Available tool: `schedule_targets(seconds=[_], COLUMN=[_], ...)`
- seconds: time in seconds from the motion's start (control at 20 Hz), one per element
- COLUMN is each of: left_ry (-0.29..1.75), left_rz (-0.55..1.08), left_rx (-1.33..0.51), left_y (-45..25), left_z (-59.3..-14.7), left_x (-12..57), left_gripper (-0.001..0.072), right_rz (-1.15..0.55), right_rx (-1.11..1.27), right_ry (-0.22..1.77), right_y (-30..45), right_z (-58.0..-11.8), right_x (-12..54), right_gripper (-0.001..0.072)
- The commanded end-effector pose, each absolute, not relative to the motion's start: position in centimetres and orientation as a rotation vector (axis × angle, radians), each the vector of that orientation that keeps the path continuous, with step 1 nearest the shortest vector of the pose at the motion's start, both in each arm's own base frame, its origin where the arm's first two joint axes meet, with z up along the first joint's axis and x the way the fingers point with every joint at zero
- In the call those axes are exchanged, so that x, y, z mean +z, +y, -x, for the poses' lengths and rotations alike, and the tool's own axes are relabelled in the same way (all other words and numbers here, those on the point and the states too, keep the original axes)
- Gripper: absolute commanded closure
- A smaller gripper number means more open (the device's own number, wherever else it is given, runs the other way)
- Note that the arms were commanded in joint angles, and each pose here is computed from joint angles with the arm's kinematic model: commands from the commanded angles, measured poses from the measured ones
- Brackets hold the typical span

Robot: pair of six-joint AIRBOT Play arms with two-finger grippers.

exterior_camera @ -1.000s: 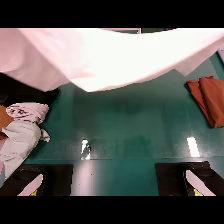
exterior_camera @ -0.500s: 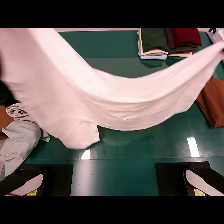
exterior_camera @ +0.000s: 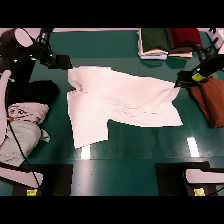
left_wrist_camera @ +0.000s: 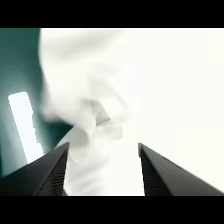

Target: Fold the shirts.

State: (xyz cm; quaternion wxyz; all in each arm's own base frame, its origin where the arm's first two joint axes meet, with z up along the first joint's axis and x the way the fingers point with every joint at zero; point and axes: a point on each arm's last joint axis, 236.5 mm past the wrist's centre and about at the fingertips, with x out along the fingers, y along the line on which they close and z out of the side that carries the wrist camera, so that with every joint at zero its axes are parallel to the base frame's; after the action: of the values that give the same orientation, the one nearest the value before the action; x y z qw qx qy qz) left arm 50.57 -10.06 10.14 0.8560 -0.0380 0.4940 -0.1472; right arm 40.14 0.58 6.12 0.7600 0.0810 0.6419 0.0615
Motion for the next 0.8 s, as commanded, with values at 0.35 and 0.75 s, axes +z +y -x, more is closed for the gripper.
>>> schedule_targets(seconds=[0.35,0.75], left_ry=[1.326,1.382], left_rz=[0.257,0.512], left_rx=[-0.195,-0.204], left_y=[-4.4,-8.1], left_z=[-38.3,-33.0], left_x=[1.7,-7.1], left_gripper=[0.0188,0.0189], right_rz=[-0.391,-0.469], right_rx=[0.294,0.324], right_ry=[1.346,1.324], right_y=[1.0,2.5], right_z=[-35.5,-33.1], right_x=[6.1,5.8], right_gripper=[0.0324,0.0324])
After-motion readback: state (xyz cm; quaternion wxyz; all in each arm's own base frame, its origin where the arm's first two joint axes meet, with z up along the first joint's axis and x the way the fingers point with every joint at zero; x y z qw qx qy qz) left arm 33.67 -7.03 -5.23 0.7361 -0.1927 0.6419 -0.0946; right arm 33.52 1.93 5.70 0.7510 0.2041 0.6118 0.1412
